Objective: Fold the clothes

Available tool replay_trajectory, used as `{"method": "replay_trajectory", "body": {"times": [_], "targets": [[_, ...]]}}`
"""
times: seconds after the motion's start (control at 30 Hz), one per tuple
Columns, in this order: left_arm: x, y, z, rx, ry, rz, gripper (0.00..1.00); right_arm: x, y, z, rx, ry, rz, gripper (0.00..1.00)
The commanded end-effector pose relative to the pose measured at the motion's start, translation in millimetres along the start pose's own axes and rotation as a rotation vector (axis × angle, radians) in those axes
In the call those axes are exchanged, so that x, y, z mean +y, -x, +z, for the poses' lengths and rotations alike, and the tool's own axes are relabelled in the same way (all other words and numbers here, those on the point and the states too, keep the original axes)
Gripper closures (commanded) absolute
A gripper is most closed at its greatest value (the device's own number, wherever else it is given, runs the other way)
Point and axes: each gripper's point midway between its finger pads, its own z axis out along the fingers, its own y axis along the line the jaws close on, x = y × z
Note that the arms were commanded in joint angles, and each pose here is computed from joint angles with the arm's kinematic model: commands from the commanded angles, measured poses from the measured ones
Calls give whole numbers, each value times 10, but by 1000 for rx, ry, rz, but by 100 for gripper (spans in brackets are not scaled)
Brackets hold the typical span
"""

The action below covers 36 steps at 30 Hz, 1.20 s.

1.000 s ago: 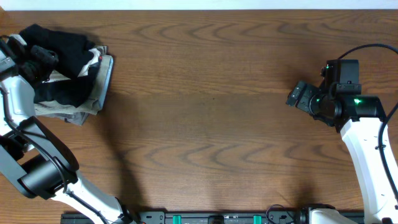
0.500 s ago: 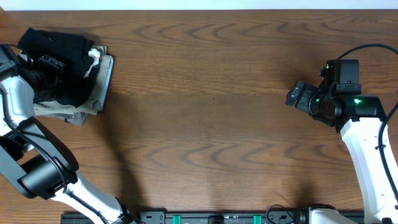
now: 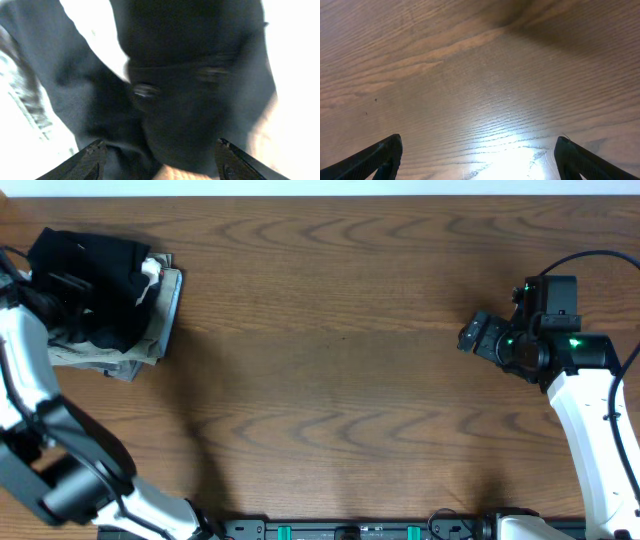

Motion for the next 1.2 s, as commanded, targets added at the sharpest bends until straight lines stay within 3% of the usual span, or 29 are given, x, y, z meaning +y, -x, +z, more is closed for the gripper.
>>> {"method": "replay_trajectory", "body": {"times": [0.0, 0.1, 0.2, 0.33, 0.6, 0.9, 1.0, 1.17], "targets": [[-168, 139, -438, -110, -35, 88, 34, -8, 6, -38, -8, 7, -12, 5], [-308, 235, -656, -181, -77, 148, 51, -4, 13, -38, -11, 8, -12, 5], [-451, 408, -731, -264, -123, 200, 76, 4, 30, -38, -17, 12, -13, 5], [-559, 663, -653, -365, -146, 282, 94, 3, 29, -38, -17, 11, -13, 5], [-486, 1017, 74, -443, -140, 332, 94, 3, 30, -38, -18, 11, -14, 5], [74, 933, 1128, -369, -22, 297, 94, 2, 27, -38, -17, 11, -14, 5], [85, 915, 1144, -361, -21, 296, 94, -4, 13, -38, -11, 8, -13, 5], [-200, 1079, 653, -442, -69, 314, 94, -16, -12, -38, 0, 4, -12, 5]]}}
